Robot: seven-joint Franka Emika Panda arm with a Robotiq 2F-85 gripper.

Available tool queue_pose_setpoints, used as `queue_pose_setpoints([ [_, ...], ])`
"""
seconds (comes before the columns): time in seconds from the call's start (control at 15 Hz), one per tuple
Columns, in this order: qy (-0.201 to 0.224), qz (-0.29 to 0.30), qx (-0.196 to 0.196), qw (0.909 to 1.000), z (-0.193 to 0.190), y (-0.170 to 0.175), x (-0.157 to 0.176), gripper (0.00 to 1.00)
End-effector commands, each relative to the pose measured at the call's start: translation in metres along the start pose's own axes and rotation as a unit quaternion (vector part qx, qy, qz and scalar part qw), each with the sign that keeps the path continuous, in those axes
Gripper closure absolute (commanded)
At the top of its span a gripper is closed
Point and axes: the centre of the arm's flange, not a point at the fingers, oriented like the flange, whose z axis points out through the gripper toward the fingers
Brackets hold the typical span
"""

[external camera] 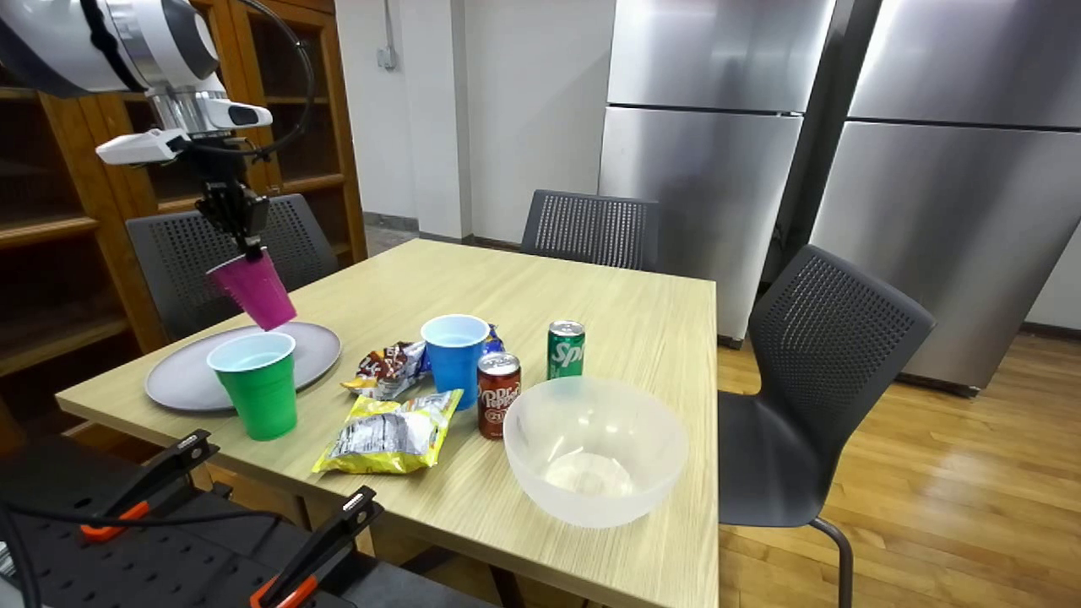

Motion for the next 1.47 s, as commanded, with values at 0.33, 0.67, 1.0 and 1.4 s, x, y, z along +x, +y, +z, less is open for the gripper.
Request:
queue_pose_setpoints([
  [0.33, -0.020, -0.011, -0.015, 0.9996, 0.006, -0.029, -0.002, 0.99],
  [0.67, -0.029, -0.020, -0.015, 0.9993, 0.013, -0.044, 0.001, 0.99],
  [1.0, -0.035, -0.023, -0.019, 0.9989, 0.020, -0.055, 0.006, 0.99],
  [1.4, -0.048, -0.019, -0.026, 0.9983, 0.030, -0.056, 0.010, 0.99],
])
